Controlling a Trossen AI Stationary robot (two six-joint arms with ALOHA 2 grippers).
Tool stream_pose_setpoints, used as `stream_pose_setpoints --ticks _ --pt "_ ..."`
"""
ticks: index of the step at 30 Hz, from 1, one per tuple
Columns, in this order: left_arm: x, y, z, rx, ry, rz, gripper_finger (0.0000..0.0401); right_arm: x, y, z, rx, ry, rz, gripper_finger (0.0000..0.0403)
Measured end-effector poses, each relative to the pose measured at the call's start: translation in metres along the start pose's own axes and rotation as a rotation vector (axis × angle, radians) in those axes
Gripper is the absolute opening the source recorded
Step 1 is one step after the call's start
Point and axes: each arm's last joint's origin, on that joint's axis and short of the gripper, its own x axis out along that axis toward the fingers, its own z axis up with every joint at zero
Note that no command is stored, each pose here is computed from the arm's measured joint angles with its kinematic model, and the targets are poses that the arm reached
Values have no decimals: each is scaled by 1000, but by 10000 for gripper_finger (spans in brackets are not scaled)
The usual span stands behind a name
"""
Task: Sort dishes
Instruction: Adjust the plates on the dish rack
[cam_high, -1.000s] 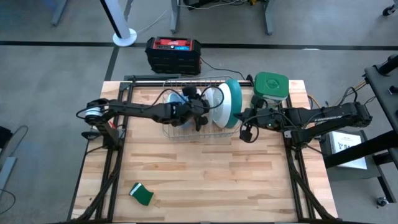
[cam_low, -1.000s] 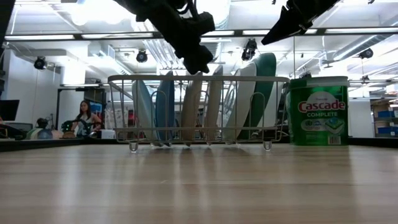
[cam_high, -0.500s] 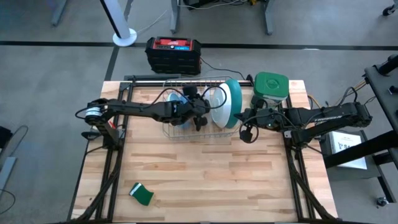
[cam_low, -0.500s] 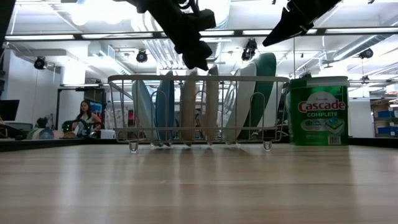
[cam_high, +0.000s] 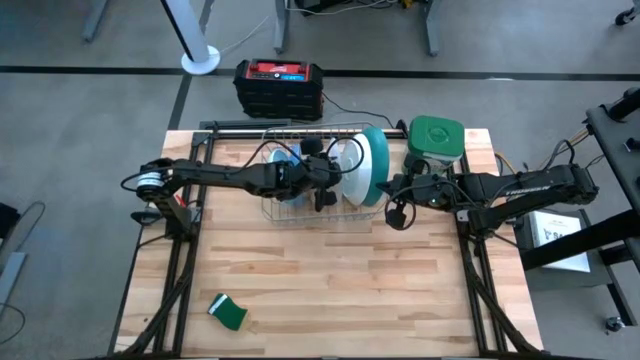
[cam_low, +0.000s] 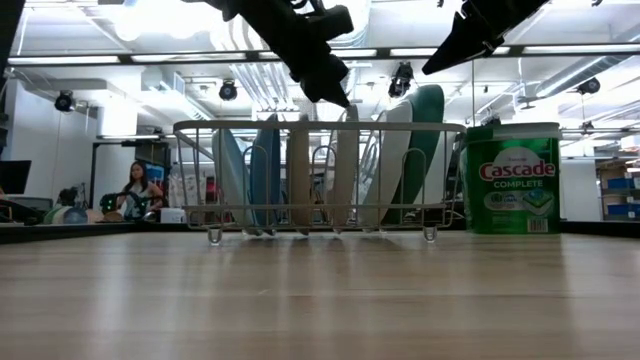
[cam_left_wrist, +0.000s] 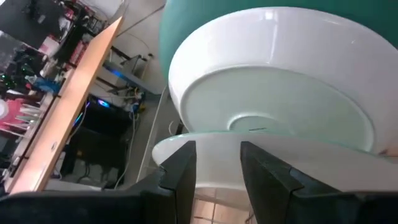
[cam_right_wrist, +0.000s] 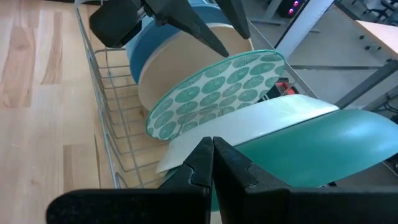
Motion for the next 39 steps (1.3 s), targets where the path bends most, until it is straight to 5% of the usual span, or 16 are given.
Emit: stream_pose_setpoints --ticks 13,29,34,39 --pt "7 2 -2 -6 -18 -36 116 0 0 0 0 0 0 0" --pt "1 4 -5 43 61 51 116 0 0 0 -5 1 0 0" --pt "-26 2 0 48 117 -40 116 0 0 0 -26 0 0 0" --pt "-71 -13 10 35 -56 -229 116 4 5 7 -36 -82 75 0"
